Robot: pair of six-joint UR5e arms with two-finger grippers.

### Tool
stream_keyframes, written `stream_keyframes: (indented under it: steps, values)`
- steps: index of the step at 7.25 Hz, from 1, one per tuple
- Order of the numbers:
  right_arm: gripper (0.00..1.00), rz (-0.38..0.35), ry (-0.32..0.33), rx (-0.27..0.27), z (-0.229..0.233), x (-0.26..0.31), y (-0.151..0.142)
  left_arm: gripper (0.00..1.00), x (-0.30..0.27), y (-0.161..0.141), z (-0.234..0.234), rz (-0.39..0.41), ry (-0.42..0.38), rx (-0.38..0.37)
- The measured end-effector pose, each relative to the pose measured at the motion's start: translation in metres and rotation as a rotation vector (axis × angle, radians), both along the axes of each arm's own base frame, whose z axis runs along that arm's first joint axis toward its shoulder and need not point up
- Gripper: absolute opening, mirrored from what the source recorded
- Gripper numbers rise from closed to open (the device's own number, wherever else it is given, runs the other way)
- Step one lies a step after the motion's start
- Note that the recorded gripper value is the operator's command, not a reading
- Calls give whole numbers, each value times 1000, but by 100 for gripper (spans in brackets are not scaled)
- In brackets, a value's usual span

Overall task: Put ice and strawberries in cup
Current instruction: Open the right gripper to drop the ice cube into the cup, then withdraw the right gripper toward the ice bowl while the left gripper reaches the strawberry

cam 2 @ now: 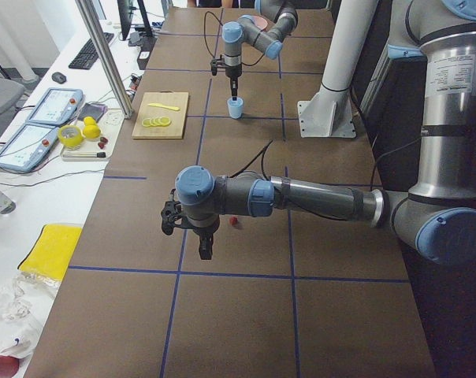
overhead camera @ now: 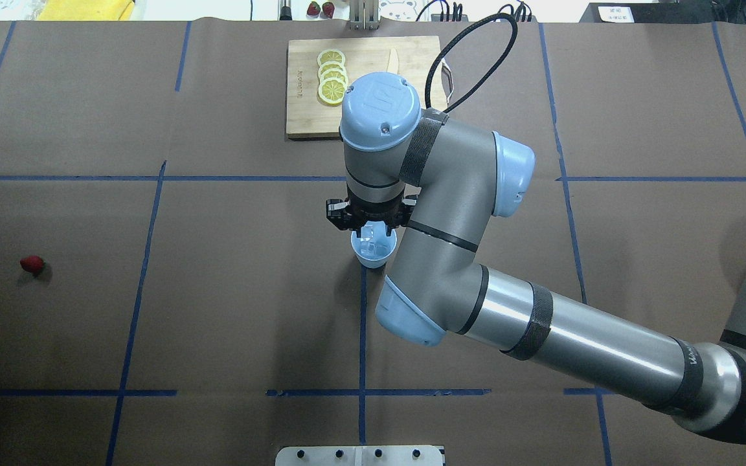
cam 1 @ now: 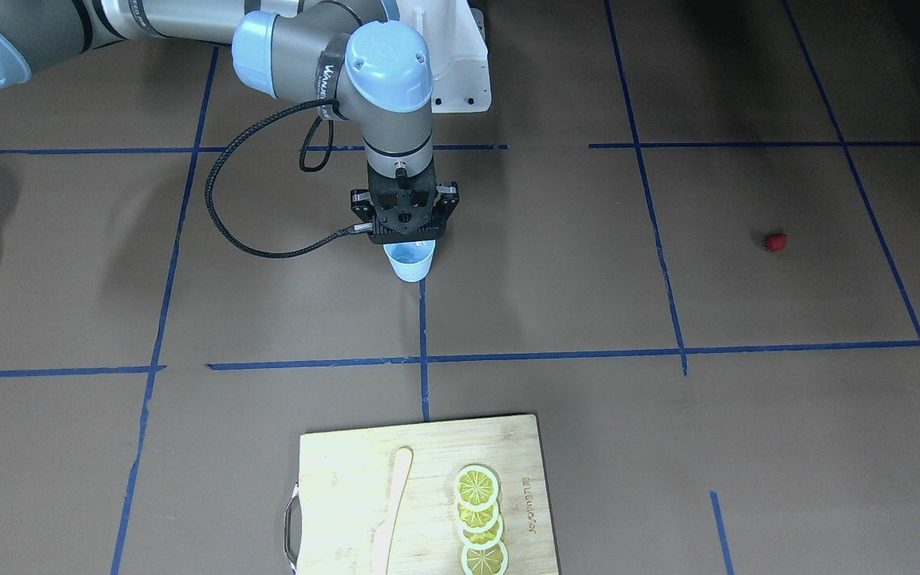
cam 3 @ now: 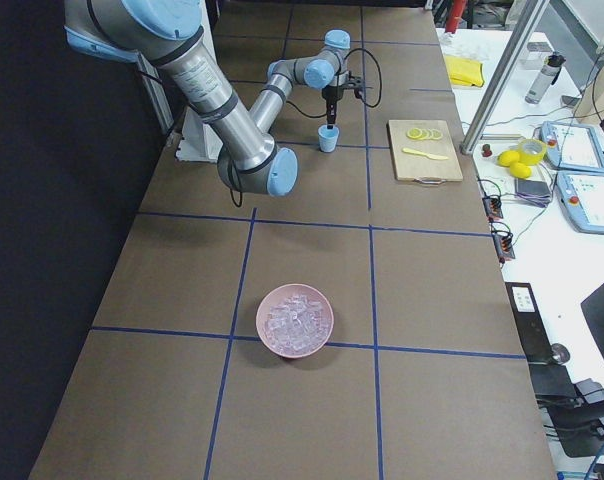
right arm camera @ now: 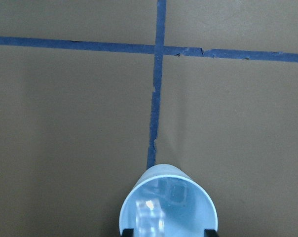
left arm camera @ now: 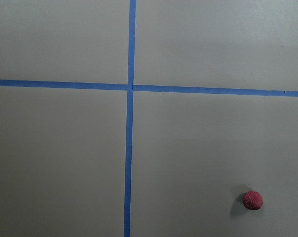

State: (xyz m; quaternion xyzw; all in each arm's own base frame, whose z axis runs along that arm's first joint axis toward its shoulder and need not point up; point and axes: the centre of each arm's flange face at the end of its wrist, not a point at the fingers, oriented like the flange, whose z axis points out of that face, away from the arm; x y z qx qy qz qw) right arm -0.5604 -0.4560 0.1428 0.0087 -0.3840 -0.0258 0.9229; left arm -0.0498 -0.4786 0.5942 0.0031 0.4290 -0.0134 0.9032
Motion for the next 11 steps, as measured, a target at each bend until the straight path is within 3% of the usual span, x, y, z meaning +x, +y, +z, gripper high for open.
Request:
stream_keyframes:
  steps: [1,2,3,6,8,11]
  values:
    - [76,-1,0,1,0,0,1,100,0,0,0,0,0,0]
    - [91,-2,-1,2,0,0,2,100,0,0,0,0,-1,0]
    - [99,-1,-4,4,-1,2,3,100,0,-1,-1,0,-1,1]
    - [99,43,-9,24,30,53,0,100,43,-6,-17,28,1,-16]
    - [99,72,11,51,64,101,-12,100,91,-3,-30,-15,1,-25]
    - [99,51,4,117,92,172,-25,100,155,26,-20,-106,-44,2]
